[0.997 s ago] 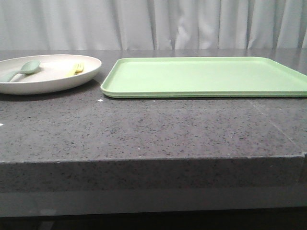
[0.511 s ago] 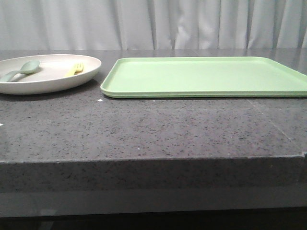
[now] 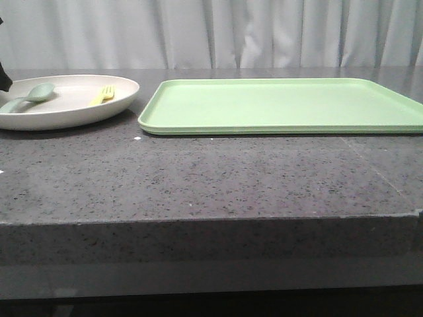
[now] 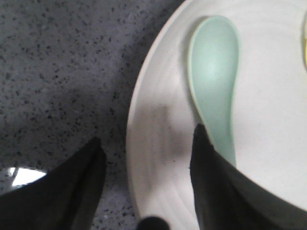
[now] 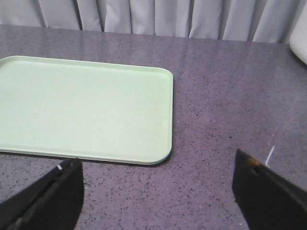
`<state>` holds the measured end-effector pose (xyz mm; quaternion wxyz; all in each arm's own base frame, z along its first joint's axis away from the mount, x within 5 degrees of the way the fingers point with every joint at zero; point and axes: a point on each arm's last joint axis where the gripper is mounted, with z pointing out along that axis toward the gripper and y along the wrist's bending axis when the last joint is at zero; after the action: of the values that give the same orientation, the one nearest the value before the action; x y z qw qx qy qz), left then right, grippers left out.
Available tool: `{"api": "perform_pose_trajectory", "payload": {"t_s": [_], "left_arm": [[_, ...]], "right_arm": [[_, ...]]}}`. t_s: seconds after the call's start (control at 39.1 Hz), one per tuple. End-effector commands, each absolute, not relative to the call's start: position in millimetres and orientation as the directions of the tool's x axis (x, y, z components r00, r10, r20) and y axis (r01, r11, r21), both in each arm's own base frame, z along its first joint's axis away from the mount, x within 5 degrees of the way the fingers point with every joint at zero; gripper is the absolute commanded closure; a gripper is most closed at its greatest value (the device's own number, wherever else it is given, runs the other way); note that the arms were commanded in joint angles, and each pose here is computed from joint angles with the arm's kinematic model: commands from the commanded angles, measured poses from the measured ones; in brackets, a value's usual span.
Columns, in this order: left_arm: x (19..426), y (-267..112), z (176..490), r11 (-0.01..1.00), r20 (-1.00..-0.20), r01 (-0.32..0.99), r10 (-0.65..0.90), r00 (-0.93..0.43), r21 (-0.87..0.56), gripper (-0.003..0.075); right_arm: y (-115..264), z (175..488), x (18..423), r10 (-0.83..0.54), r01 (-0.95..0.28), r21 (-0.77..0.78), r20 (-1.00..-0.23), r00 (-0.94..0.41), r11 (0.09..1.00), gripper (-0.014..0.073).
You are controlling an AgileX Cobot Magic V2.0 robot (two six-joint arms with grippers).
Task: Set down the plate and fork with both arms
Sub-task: 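Grasp the rim of the cream plate with the left gripper, then lift the plate and carry it over the green tray with the left gripper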
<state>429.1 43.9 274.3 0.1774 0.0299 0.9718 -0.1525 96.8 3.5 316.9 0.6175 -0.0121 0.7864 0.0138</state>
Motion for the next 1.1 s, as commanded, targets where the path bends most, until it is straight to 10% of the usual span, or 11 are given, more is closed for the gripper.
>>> {"api": "perform_pose_trajectory", "payload": {"t_s": [0.0,0.54,1.07], "left_arm": [[429,39,298,0.948,-0.435,0.135,-0.005,-0.9,-0.289,0.0369],[432,39,295,0.948,-0.44,0.132,-0.009,-0.898,-0.29,0.0739],[432,25,341,0.894,-0.5,0.177,-0.058,-0.864,-0.411,0.0738]], "right_arm": [[3,335,99,-0.004,-0.035,0.001,-0.991,-0.135,0.999,-0.005],[3,335,99,-0.004,-0.035,0.001,-0.991,-0.136,0.999,-0.005],[3,335,99,-0.004,-0.035,0.001,-0.991,-0.136,0.999,-0.005]]}}
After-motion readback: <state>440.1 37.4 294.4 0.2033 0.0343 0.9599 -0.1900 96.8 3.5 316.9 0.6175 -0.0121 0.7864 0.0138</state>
